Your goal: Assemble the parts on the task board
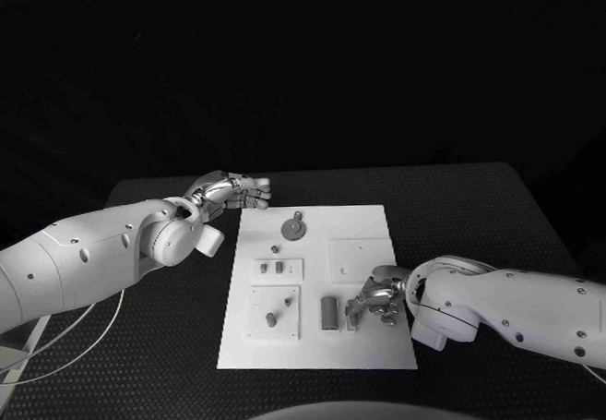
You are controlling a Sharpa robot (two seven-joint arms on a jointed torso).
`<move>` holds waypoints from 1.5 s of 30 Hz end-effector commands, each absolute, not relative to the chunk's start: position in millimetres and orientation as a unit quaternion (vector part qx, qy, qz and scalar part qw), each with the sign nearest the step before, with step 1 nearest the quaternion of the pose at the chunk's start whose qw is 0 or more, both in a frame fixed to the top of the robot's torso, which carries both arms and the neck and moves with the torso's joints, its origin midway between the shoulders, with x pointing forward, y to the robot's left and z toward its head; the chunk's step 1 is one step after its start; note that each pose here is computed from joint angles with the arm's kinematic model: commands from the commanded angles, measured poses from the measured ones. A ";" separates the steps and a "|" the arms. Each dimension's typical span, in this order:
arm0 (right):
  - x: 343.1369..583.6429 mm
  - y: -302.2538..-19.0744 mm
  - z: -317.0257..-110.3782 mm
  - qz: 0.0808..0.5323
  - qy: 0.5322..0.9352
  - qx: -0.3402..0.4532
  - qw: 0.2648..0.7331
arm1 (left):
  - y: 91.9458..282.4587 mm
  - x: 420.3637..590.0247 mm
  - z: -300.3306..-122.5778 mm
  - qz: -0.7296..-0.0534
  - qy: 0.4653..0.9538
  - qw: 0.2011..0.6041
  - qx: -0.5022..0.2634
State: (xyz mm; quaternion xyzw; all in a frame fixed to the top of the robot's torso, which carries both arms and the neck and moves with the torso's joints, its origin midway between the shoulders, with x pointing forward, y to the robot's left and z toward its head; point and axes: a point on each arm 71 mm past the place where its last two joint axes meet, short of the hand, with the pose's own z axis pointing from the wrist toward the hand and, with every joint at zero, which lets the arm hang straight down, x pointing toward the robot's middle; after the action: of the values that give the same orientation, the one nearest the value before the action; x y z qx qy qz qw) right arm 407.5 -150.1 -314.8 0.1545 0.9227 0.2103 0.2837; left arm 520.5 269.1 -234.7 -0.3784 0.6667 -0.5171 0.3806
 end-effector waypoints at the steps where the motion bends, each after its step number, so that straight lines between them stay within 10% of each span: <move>1: 406.1 -147.8 -316.2 0.215 0.925 0.148 0.275 | 266.2 520.0 -233.7 -0.525 0.666 0.373 -0.375; 45: 402.6 -143.6 -323.0 0.218 0.930 0.146 0.257 | 266.8 519.9 -233.7 -0.524 0.667 0.374 -0.376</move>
State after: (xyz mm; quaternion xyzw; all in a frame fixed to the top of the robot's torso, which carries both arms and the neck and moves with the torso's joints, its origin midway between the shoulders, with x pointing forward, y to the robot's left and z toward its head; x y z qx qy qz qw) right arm 407.3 -150.3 -321.2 0.1542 0.9276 0.2061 0.2709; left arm 520.2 269.0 -234.9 -0.3786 0.6680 -0.5167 0.3788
